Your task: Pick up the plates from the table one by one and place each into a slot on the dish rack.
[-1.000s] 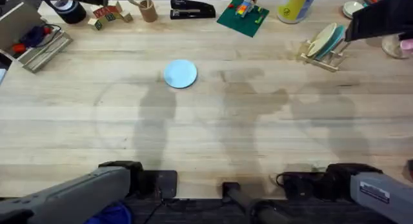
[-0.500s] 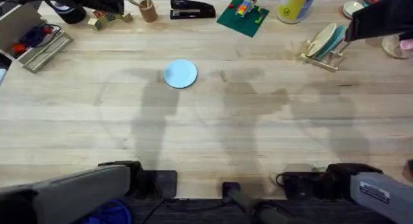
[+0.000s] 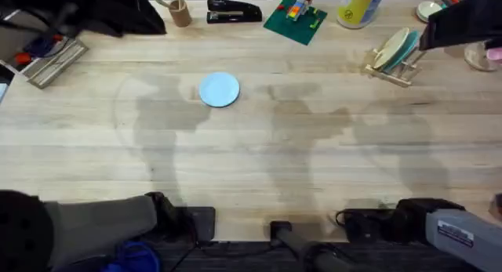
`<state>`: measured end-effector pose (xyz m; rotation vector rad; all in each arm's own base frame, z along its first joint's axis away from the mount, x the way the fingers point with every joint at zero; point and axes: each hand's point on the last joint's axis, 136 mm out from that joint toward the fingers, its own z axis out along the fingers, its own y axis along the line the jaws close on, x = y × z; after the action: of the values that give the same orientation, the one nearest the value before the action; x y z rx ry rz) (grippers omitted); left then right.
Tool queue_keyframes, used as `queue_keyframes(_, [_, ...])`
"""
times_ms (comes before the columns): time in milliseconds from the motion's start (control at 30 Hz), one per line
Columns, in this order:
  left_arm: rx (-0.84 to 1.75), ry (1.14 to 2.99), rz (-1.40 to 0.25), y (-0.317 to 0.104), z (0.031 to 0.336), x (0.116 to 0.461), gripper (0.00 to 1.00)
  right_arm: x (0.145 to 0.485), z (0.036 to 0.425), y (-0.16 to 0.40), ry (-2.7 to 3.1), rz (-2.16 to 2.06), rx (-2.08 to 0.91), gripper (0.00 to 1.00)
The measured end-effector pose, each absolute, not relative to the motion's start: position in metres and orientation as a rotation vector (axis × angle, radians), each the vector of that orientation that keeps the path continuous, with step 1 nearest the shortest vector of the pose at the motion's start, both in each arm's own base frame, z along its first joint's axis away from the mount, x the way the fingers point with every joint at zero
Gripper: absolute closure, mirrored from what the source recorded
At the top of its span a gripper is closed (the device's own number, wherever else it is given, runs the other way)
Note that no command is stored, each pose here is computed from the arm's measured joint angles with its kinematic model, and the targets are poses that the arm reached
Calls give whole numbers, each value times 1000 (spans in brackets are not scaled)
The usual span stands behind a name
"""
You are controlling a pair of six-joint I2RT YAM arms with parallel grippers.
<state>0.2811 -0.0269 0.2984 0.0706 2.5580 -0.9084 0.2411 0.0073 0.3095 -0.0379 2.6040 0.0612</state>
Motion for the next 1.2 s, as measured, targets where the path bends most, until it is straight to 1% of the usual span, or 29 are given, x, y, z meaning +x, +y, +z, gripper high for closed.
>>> queue_keyframes(167, [44,2505,-1056,-25,266,287,959,241,310,7,2604,61,-38,8])
queue_keyframes(333, [33,2486,-1138,-30,233,289,959,241,310,7,2604,61,-38,7])
queue_keyframes(567, [-25,2487,-1216,-32,200,294,959,241,310,7,2604,61,-38,6])
queue_keyframes(767, [-88,2520,-1301,-27,171,308,959,241,310,7,2604,61,-38,6])
queue_keyframes(933, [-123,2542,-1341,-22,144,321,960,241,310,7,2604,61,-38,7])
queue_keyframes(1033, [-134,2554,-1359,-22,132,325,960,241,310,7,2604,61,-38,7])
queue_keyframes(1200, [-104,2565,-1368,-28,121,331,960,241,310,7,2604,61,-38,7])
